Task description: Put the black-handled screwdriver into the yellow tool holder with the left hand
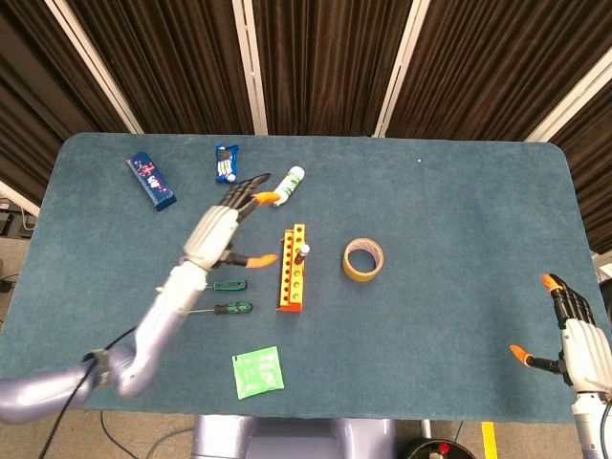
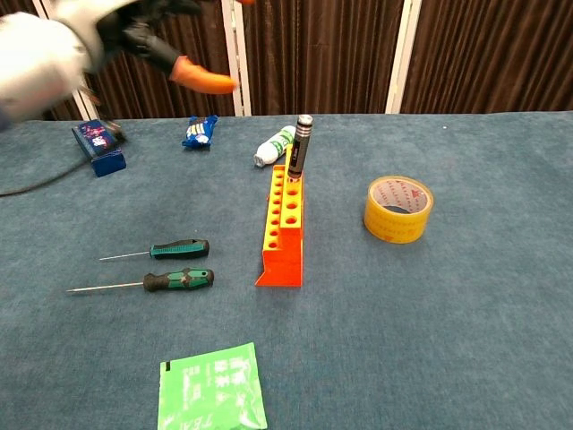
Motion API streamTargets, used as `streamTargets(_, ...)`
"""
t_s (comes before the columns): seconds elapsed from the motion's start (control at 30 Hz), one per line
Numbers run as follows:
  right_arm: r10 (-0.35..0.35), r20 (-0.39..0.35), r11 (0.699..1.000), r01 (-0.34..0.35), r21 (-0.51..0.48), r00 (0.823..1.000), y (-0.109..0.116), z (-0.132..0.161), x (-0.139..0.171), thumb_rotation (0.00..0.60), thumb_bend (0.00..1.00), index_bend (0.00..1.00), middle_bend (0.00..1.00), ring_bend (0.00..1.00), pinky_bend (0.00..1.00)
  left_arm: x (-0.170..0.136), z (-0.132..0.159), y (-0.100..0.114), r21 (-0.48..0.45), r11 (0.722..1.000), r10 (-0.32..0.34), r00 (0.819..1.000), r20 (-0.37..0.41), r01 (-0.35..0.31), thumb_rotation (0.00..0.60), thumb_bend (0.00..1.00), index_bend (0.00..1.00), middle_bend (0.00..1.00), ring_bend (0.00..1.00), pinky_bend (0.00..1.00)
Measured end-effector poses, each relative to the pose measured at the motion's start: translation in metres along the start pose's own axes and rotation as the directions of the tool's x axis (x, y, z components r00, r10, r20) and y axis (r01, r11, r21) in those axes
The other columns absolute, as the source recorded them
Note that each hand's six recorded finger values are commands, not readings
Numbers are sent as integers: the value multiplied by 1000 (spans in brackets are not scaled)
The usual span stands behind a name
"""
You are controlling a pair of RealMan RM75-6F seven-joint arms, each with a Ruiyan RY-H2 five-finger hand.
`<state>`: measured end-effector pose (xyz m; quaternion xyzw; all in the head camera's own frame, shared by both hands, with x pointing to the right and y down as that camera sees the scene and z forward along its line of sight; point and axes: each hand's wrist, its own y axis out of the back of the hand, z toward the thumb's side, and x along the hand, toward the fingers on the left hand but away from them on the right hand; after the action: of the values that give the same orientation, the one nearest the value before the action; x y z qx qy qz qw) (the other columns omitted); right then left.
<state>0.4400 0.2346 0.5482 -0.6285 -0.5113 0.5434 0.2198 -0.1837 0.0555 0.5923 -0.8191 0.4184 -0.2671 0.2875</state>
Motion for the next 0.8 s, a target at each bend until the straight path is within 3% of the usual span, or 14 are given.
streamTargets(0.13, 0, 3, 999, 0, 35, 1000, -1, 0, 1, 600, 66, 1, 0, 0, 0, -33, -14, 23, 219, 976, 19, 999, -29, -12, 600, 142, 206, 0, 0, 0)
streamTargets(0.33, -4, 1, 996, 4, 87, 1000, -1, 0, 2, 600, 65, 0, 0, 0, 0, -104, -46, 51, 442, 896, 51, 983, -178, 33, 600, 142, 192, 0, 0, 0)
streamTargets(0.57, -19, -9, 991, 20, 135, 1000, 0, 1, 4, 600, 64, 0, 0, 0, 0, -193, -81, 69, 545, 828, 104, 920, -378, 130, 600, 134, 101, 0, 0, 0)
streamTargets(0.67, -21, -8, 987, 22, 158, 1000, 0, 0, 4, 600, 64, 0, 0, 0, 0, -226, -92, 74, 577, 796, 113, 891, -440, 184, 600, 126, 45, 0, 0, 0)
streamTargets(0.8, -14, -2, 985, 14, 171, 1000, -3, -2, 3, 600, 64, 0, 0, 0, 0, -257, -101, 82, 604, 768, 135, 868, -478, 214, 600, 119, 3, 0, 0, 0)
